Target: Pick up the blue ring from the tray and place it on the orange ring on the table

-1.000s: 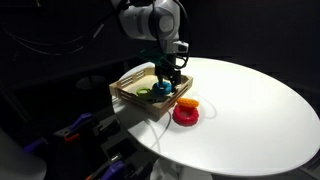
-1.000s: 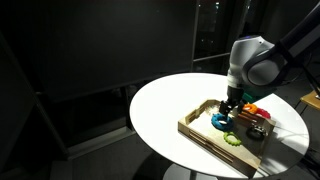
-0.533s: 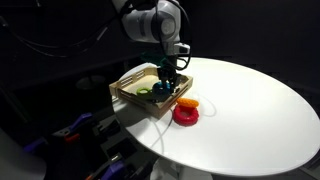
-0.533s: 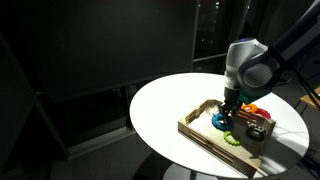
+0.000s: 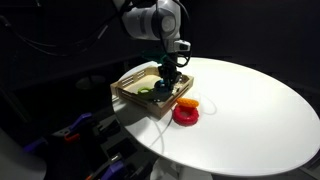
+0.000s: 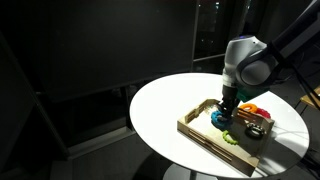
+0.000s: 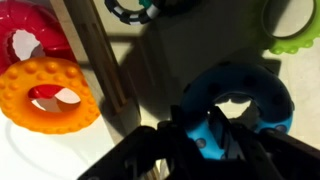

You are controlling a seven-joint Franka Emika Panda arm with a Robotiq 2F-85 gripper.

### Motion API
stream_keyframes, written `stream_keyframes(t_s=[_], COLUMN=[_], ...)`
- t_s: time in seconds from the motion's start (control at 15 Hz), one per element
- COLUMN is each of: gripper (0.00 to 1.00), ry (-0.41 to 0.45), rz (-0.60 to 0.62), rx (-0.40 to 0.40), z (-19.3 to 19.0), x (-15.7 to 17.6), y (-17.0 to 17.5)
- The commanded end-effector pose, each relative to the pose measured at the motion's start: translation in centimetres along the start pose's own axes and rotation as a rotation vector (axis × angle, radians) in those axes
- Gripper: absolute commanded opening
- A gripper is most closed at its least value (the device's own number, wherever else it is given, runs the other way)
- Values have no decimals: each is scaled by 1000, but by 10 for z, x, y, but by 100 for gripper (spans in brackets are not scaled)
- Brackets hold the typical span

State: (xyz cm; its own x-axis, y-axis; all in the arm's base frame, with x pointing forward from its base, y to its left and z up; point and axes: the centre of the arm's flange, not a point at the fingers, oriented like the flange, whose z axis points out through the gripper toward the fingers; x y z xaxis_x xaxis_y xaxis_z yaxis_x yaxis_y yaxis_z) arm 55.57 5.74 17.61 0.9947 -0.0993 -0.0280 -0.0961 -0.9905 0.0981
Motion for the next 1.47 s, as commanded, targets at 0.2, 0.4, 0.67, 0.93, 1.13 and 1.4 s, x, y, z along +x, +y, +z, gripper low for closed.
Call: stream_keyframes(t_s=[0.2, 0.4, 0.67, 0.93, 1.13, 1.4], gripper=[10, 10, 10, 10, 10, 10], ry=[17, 0, -16, -35, -52, -79], rz=[5, 28, 87, 149, 186, 228], rx=[24, 3, -24, -56, -78, -98], z=[-66, -89, -106, -106, -100, -90], x=[2, 4, 6, 8, 7, 3], y=[10, 27, 62, 101, 127, 156])
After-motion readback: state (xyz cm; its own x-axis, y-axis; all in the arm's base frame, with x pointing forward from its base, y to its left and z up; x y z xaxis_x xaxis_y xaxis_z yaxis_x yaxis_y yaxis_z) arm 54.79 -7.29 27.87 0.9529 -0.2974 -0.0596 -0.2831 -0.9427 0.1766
